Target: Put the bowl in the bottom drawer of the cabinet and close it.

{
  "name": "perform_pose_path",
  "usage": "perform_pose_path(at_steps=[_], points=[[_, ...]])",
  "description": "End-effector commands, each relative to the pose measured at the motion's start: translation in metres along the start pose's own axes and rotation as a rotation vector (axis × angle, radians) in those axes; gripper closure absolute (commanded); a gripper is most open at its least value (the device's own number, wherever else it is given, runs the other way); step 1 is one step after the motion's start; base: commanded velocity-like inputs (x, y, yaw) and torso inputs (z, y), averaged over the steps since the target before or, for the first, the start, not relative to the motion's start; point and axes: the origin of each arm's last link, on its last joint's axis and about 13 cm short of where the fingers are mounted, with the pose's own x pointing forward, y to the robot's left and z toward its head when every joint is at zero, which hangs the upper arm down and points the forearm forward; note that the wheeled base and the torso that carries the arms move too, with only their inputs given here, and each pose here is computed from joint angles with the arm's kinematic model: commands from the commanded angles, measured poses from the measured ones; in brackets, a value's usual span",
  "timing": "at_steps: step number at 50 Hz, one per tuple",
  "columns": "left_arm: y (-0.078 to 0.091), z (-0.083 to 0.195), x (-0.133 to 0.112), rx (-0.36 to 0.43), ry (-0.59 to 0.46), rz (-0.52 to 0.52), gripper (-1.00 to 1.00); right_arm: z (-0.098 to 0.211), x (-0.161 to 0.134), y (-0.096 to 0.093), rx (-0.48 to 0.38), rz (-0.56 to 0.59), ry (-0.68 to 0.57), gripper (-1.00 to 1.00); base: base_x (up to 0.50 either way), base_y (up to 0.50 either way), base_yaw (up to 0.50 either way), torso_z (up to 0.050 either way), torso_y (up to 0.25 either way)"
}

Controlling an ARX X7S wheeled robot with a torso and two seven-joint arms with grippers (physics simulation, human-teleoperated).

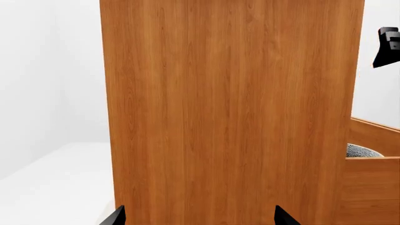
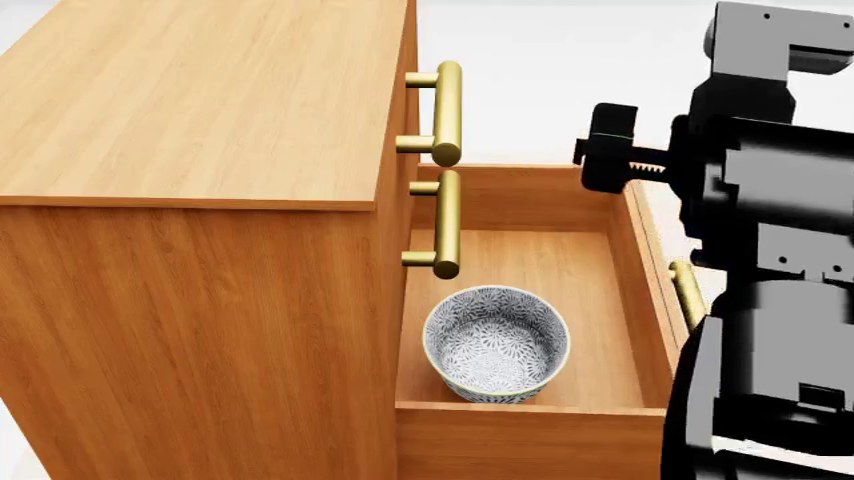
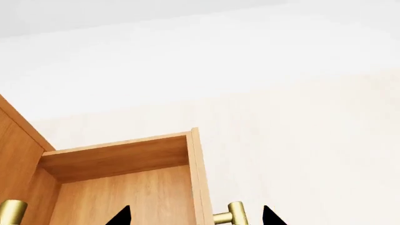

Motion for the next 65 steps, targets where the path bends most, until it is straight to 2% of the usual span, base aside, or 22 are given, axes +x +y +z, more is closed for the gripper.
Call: perform_pose_path(at_steps=[1, 2, 13, 28, 36, 53, 55, 65], points=[[0.0, 0.001, 0.0, -0.001, 0.001, 0.0, -1.0, -0.004, -0.014, -0.02, 0.021, -0.056, -0.056, -1.0, 0.0, 0.0, 0.0, 0.0, 0.0], [0.0, 0.001, 0.0, 0.0, 0.001, 0.0, -1.0, -0.005, -0.016, -0.022, 0.001, -0.072, -0.072, -1.0, 0.0, 0.0, 0.0, 0.0, 0.0], [0.0, -0.002, 0.001, 0.0, 0.001, 0.0, -1.0, -0.016, -0.028, -0.038, 0.021, -0.113, -0.09, -1.0, 0.0, 0.0, 0.0, 0.0, 0.0], [0.0, -0.001, 0.0, 0.003, -0.002, 0.0, -1.0, -0.043, -0.043, -0.058, 0.073, -0.156, -0.136, -1.0, 0.0, 0.0, 0.0, 0.0, 0.0], [0.0, -0.001, 0.001, 0.005, -0.002, 0.0, -1.0, -0.053, -0.049, -0.064, 0.058, -0.189, -0.143, -1.0, 0.0, 0.0, 0.0, 0.0, 0.0], [0.0, -0.001, 0.0, 0.015, -0.007, -0.007, -1.0, -0.088, -0.049, -0.082, 0.044, -0.256, -0.128, -1.0, 0.0, 0.0, 0.0, 0.0, 0.0], [0.0, 0.0, 0.0, 0.014, -0.007, -0.008, -1.0, -0.09, -0.049, -0.084, 0.067, -0.243, -0.152, -1.0, 0.0, 0.0, 0.0, 0.0, 0.0], [0.0, -0.001, 0.0, 0.017, -0.009, -0.015, -1.0, -0.11, -0.046, -0.089, 0.033, -0.278, -0.11, -1.0, 0.0, 0.0, 0.0, 0.0, 0.0]])
